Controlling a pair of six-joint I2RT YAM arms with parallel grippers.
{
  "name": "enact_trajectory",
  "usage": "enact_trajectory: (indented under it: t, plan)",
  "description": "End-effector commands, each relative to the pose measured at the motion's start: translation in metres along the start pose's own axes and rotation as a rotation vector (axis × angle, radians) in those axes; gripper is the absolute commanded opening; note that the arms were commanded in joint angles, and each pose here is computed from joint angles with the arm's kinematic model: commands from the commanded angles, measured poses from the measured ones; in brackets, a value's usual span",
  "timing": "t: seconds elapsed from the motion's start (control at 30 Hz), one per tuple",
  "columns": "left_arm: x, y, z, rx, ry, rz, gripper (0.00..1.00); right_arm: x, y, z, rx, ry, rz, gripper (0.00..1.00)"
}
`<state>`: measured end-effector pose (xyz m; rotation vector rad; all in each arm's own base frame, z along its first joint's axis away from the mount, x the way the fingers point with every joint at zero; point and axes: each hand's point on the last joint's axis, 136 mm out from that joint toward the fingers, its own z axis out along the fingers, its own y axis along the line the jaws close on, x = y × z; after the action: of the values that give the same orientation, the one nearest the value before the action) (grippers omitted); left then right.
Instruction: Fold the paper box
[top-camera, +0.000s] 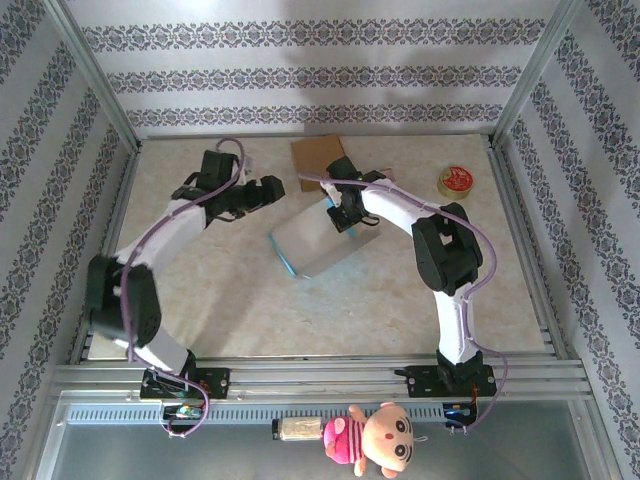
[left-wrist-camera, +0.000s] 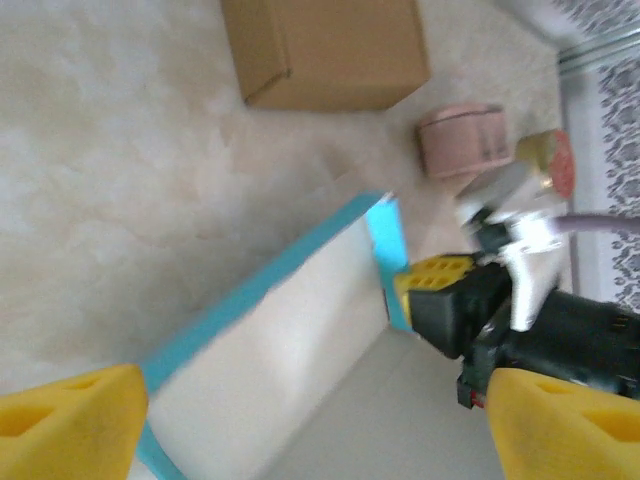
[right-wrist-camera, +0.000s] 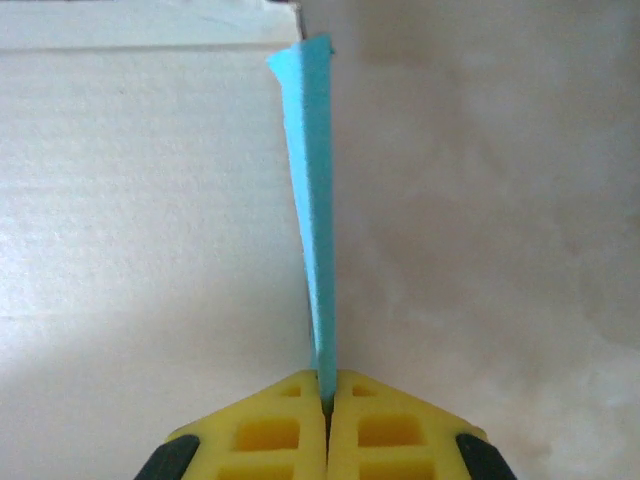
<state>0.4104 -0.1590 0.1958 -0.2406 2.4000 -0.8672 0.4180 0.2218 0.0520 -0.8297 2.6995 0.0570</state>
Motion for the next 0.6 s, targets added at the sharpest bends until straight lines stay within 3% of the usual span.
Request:
enact_trajectory:
  t: [0.0, 0.07, 0.2, 0.47, 0.57]
  plan:
    - [-0.004, -0.002, -0.049, -0.065, -0.112, 0.074, 0.91, 0.035, 0.016, -0.041, -0.080, 0.145, -0.419, 0.00]
    - [0.004, 0.003, -0.065, -0.090, -0.138, 0.102, 0.92, 0.041, 0.011, -0.038, -0.041, 0.183, -0.546, 0.00]
    - [0.019, 0.018, -0.085, -0.145, -0.181, 0.118, 0.93, 0.032, 0.003, -0.017, 0.021, 0.216, -0.619, 0.00]
    - [0.036, 0.032, -0.077, -0.146, -0.159, 0.076, 0.95, 0.035, 0.008, 0.047, 0.142, 0.335, -0.757, 0.00]
    - [0.036, 0.030, -0.073, -0.125, -0.158, 0.065, 0.95, 0.037, 0.006, 0.053, 0.181, 0.335, -0.780, 0.08]
